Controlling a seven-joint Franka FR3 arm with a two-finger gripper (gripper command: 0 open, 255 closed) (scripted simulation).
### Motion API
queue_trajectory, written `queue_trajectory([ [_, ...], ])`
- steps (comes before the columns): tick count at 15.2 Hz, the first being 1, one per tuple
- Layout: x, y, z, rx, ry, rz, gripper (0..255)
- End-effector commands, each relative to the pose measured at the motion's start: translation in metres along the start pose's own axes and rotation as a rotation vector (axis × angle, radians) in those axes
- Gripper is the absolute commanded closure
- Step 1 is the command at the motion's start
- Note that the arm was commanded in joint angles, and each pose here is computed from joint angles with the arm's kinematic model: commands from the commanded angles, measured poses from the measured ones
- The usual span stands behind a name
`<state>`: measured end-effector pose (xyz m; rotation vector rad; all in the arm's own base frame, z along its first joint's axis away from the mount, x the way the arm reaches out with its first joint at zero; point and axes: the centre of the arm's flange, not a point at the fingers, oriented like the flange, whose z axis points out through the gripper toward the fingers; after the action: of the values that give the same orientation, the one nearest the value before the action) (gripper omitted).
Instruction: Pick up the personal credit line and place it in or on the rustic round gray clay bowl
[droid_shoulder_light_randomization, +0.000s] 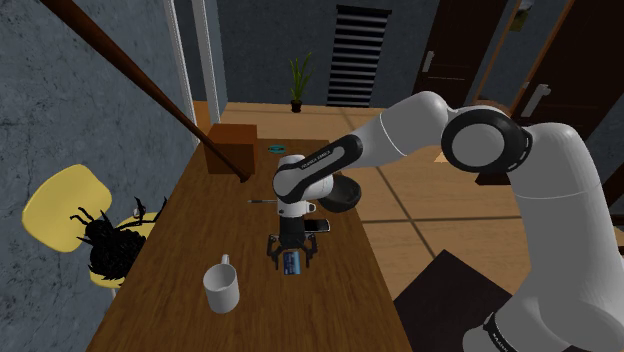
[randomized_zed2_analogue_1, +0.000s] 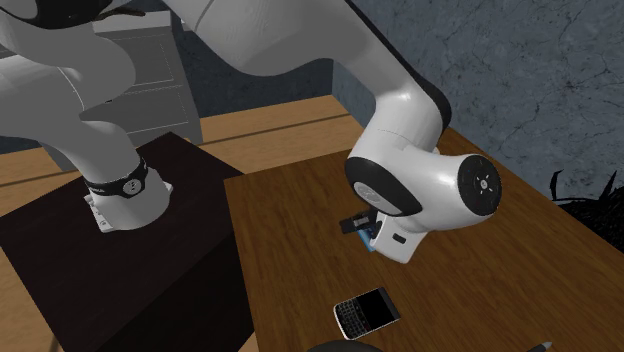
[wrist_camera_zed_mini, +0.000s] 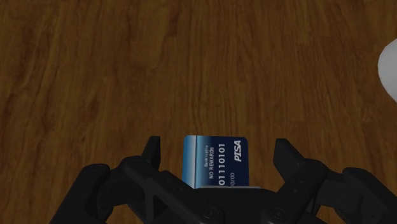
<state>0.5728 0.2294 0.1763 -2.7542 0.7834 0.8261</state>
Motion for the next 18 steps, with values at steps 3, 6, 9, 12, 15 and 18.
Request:
queue_trajectory([
  [3, 0.0, 0.0, 0.0, 0.0, 0.0, 0.0, 0],
  [6, 0.0, 0.0, 0.0, 0.0, 0.0, 0.0, 255],
  [9, 0.0, 0.0, 0.0, 0.0, 0.0, 0.0, 255],
  [12, 0.0, 0.0, 0.0, 0.0, 0.0, 0.0, 255],
  [15, -0.006, 0.0, -0.009, 0.0, 0.0, 0.0, 255],
  [18, -0.015, 0.0, -0.022, 0.0, 0.0, 0.0, 255],
])
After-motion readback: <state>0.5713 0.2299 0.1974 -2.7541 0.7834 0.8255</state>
